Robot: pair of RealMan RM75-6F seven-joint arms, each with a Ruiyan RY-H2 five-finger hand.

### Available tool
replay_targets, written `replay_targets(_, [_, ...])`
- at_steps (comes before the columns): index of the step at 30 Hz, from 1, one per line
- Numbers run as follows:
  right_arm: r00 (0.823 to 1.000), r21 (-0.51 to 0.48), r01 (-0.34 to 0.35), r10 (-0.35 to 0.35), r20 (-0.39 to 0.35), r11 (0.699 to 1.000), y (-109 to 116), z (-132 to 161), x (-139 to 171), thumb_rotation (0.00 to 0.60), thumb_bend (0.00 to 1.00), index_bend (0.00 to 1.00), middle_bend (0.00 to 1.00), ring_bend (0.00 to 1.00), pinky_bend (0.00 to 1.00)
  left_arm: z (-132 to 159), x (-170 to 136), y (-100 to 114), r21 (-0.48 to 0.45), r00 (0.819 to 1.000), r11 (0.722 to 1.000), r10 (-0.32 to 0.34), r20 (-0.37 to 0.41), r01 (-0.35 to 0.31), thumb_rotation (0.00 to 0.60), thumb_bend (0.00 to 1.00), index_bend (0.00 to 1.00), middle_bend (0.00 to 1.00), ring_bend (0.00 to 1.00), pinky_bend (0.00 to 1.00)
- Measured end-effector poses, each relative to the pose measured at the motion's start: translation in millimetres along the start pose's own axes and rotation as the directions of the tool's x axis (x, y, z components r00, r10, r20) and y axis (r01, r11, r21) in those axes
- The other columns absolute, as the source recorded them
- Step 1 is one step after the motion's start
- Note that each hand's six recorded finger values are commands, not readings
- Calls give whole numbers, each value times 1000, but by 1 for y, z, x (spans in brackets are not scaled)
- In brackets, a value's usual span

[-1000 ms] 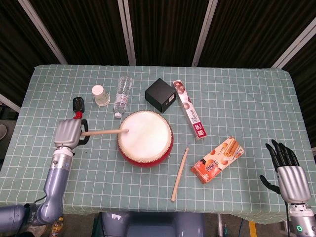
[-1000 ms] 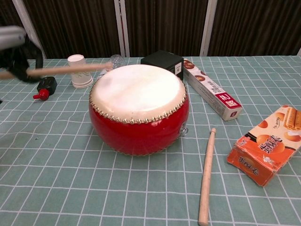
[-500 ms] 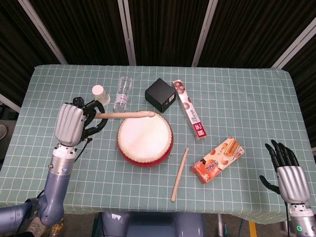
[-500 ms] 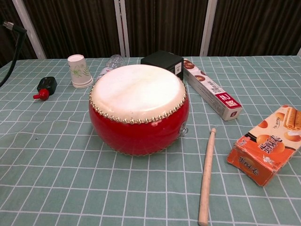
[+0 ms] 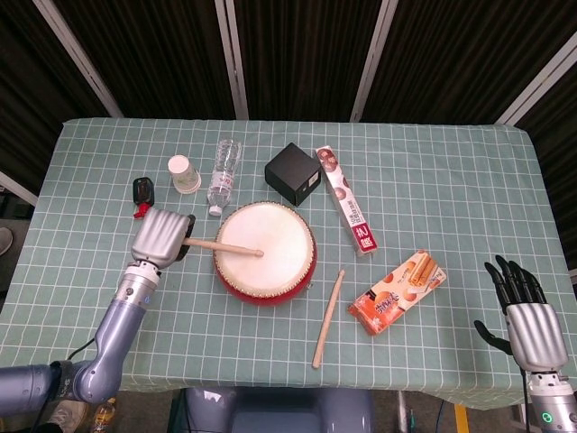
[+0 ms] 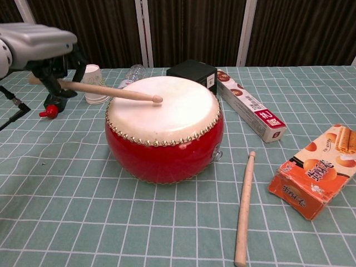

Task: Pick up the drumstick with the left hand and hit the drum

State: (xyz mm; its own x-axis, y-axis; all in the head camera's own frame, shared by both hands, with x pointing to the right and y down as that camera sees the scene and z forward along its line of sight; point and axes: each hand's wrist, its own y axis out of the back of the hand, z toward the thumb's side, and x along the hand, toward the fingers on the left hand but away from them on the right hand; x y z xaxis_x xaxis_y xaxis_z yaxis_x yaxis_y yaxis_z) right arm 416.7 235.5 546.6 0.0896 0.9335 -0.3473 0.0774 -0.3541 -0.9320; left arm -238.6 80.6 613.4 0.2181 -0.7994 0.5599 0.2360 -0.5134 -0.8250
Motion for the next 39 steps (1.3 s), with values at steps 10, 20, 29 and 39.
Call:
replay_targets(10, [1000, 4, -2, 2, 1, 1000, -1, 0, 0, 600, 251, 0, 0, 0, 116, 0, -5, 11, -16, 999, 999, -52, 16, 52, 600, 420, 781, 1000, 1000, 1000])
replay_targets(20, [1000, 9, -1, 1, 5, 1000, -1, -1, 0, 600, 251, 0, 0, 0, 116, -9, -26, 59, -316, 984, 935, 176, 19, -161, 600, 419, 780, 1000, 1000, 1000])
replay_targets(29, [1000, 18, -4, 4, 5, 1000, -2, 0, 0, 600, 251, 0, 0, 0, 116, -48, -67, 34, -301, 980, 937, 195, 30, -177, 600, 408, 772, 1000, 1000, 1000])
replay_targets(39, [1000, 20, -8, 8, 9, 1000, -3, 0, 0, 600, 251, 0, 0, 0, 115, -86, -102, -44, -245, 999, 969, 44, 19, -38, 600, 394, 742, 992, 925, 888])
